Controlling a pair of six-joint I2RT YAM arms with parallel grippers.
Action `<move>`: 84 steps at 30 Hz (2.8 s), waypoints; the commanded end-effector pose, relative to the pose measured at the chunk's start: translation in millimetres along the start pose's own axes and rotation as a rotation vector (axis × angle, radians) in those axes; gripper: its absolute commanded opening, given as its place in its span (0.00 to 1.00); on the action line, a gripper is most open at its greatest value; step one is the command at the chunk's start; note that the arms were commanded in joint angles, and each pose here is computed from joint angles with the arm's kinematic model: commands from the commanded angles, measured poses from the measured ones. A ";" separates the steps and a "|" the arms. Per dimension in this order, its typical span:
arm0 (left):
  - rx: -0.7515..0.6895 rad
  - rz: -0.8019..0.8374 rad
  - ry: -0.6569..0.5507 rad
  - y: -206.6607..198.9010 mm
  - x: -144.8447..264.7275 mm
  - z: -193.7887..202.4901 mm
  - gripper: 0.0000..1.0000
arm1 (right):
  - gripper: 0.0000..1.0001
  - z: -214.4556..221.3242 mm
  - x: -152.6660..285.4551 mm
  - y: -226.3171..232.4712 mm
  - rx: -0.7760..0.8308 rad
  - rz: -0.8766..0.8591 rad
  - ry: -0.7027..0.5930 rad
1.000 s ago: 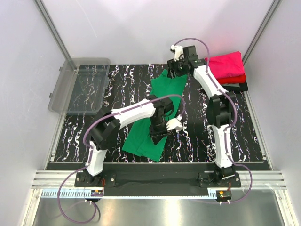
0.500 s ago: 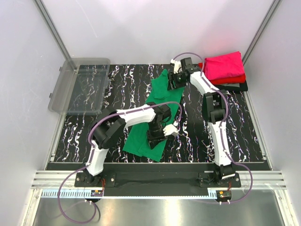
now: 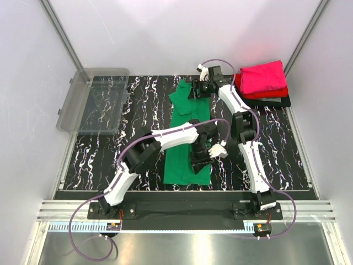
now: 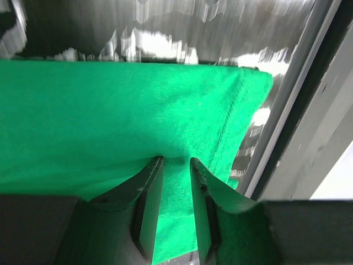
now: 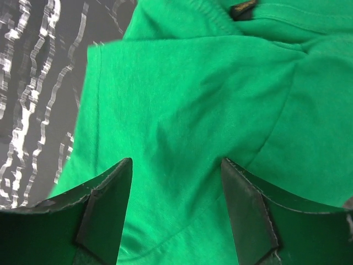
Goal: Fold and stack the t-shirts
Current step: Fold the tshirt
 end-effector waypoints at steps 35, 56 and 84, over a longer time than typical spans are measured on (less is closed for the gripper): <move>1.268 0.281 -0.512 11.2 61.7 119.0 0.68 | 0.73 280.7 264.8 198.7 -1.015 -0.113 0.604; 1.274 0.224 -0.466 5.1 12.0 111.3 0.63 | 0.61 304.7 263.2 176.1 -0.867 0.112 0.662; 1.071 0.057 -0.734 53.7 113.0 81.9 0.00 | 0.00 259.0 286.2 215.0 -0.820 -0.167 0.515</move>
Point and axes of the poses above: each gripper's point midway between its finger pads, its own x axis back along the fingers, its own y axis along the line the jaws close on, z = x × y, the point moved 1 cm from there along x, back along the fingers, and after that the axes turned 9 degrees about x, right-handed, at the moved point
